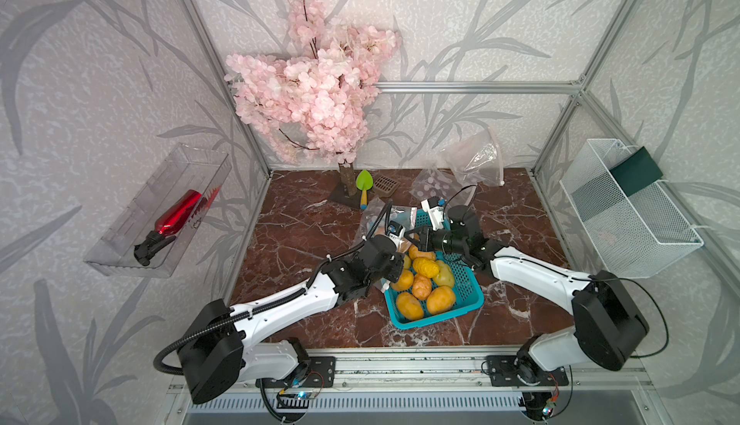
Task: Put the potatoes into a zipper bag and zip it
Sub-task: Open the zipper of the food storage bag.
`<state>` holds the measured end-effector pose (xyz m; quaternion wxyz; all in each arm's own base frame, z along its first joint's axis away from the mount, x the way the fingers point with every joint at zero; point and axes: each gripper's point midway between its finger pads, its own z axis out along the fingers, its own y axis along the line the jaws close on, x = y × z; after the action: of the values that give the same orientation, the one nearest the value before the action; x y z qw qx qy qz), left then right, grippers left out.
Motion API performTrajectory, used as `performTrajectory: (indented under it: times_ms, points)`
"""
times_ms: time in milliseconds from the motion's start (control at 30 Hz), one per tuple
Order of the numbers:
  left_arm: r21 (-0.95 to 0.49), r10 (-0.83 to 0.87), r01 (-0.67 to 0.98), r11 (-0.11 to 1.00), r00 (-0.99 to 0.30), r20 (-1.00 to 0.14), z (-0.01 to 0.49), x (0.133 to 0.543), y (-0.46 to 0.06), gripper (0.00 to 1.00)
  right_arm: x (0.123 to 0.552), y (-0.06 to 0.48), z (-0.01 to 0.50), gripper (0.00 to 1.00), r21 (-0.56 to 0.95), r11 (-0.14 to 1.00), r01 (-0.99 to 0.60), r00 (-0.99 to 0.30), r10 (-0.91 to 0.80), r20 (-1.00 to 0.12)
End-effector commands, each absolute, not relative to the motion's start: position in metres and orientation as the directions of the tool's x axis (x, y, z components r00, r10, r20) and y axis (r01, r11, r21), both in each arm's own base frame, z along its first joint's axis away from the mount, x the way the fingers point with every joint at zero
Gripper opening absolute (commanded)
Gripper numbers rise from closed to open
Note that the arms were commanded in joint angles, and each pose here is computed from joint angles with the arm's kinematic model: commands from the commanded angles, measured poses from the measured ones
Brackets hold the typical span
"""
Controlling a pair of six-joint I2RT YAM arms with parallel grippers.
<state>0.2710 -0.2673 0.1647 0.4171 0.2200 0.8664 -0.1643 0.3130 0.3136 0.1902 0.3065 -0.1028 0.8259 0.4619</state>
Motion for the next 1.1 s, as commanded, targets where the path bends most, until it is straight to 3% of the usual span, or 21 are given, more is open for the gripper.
performTrajectory:
  times_ms: [0,233,367,433,600,867,900,1000,1067]
  points:
    - [-0.103,0.227,0.516,0.851,-0.536,-0.814,0.1734,0.2709,-0.264,0.35,0.3145,0.3204,0.2007,0.03,0.692,0.534,-0.487,-0.773,0.106,-0.626]
    - [-0.096,0.226,0.505,0.858,-0.538,-0.812,0.1725,0.2725,-0.2618,0.36,0.3135,0.3212,0.2014,0.04,0.692,0.532,-0.488,-0.773,0.105,-0.626]
    - [-0.104,0.225,0.516,0.85,-0.535,-0.814,0.1748,0.2714,-0.2643,0.48,0.3159,0.3207,0.199,0.04,0.69,0.54,-0.481,-0.774,0.107,-0.624]
    - [-0.105,0.224,0.515,0.851,-0.535,-0.815,0.1755,0.2718,-0.2646,0.48,0.316,0.3221,0.1985,0.04,0.692,0.535,-0.484,-0.775,0.104,-0.623]
    - [-0.087,0.23,0.499,0.862,-0.538,-0.811,0.172,0.275,-0.2621,0.37,0.3142,0.3233,0.2012,0.04,0.695,0.526,-0.491,-0.774,0.103,-0.625]
    - [-0.096,0.217,0.5,0.861,-0.53,-0.819,0.1777,0.2746,-0.2623,0.41,0.3144,0.3221,0.2,0.05,0.691,0.535,-0.486,-0.774,0.104,-0.625]
    - [-0.095,0.218,0.501,0.86,-0.529,-0.82,0.1776,0.2744,-0.2621,0.4,0.3139,0.3227,0.2003,0.05,0.691,0.534,-0.487,-0.774,0.103,-0.625]
    - [-0.092,0.217,0.496,0.864,-0.53,-0.819,0.1764,0.2754,-0.2611,0.22,0.3131,0.3234,0.2015,0.08,0.692,0.528,-0.492,-0.773,0.102,-0.626]
    - [-0.088,0.219,0.493,0.865,-0.531,-0.818,0.1756,0.2761,-0.2608,0.16,0.312,0.324,0.2023,0.12,0.692,0.525,-0.495,-0.772,0.1,-0.628]
